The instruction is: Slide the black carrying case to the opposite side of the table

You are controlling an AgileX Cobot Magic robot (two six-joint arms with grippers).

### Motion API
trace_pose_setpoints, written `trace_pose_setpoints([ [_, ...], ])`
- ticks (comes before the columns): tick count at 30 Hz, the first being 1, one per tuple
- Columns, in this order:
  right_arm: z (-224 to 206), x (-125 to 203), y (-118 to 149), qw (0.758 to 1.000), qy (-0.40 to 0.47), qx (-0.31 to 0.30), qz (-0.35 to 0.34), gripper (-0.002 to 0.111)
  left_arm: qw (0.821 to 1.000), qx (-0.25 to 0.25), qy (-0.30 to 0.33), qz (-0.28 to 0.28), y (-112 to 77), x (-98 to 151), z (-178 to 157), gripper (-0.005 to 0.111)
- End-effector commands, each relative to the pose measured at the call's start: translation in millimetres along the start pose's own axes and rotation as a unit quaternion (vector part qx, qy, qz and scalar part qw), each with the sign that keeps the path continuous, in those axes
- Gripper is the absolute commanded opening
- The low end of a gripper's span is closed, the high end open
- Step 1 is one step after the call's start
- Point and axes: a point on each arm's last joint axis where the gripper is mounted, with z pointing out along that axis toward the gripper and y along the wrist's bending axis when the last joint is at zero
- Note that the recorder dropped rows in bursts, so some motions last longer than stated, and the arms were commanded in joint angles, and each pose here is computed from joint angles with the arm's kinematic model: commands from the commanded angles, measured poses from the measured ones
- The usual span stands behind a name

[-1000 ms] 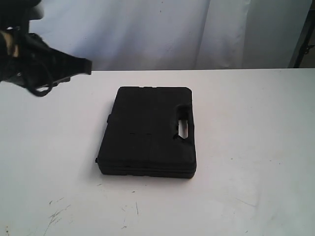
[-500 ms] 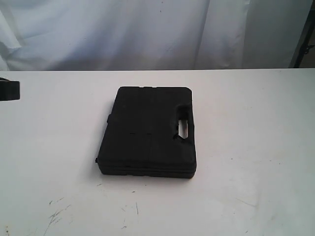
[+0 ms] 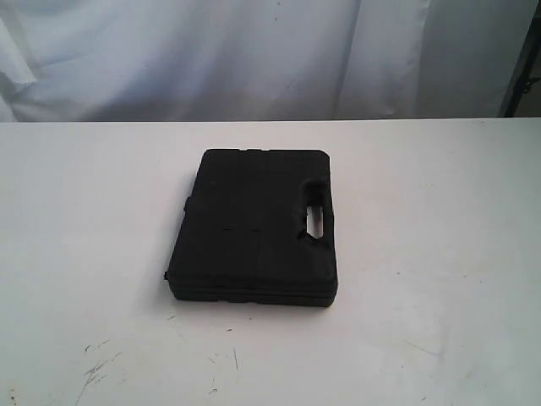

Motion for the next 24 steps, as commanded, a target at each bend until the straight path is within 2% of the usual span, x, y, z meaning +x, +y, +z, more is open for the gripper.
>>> trace_pose_setpoints([
  [1, 0.2, -0.2, -0.4, 1.000, -0.006, 0.003, 0.000, 0.000, 0.991, -0.029, -0.101, -0.081, 16.4, 30.9, -24.1, 0.000],
  [3, 0.2, -0.2, -0.4, 1.000, -0.006, 0.003, 0.000, 0.000, 0.983, -0.055, -0.135, -0.111, 21.6, 47.2, -34.4, 0.000],
  [6, 0.2, -0.2, -0.4, 1.000, -0.006, 0.003, 0.000, 0.000, 0.975, -0.081, -0.166, -0.122, 24.4, 64.1, -45.2, 0.000],
  [9, 0.2, -0.2, -0.4, 1.000, -0.006, 0.003, 0.000, 0.000, 0.972, -0.075, -0.180, -0.130, 23.3, 70.9, -49.6, 0.000],
  [15, 0.2, -0.2, -0.4, 1.000, -0.006, 0.003, 0.000, 0.000, 0.973, -0.049, -0.148, -0.173, 19.3, 87.6, -37.3, 0.000],
  [21, 0.2, -0.2, -0.4, 1.000, -0.006, 0.003, 0.000, 0.000, 0.987, -0.029, -0.128, -0.090, 13.1, 108.6, -30.9, 0.000],
  [24, 0.2, -0.2, -0.4, 1.000, -0.006, 0.003, 0.000, 0.000, 0.987, -0.030, -0.133, -0.085, 12.9, 119.4, -27.2, 0.000],
])
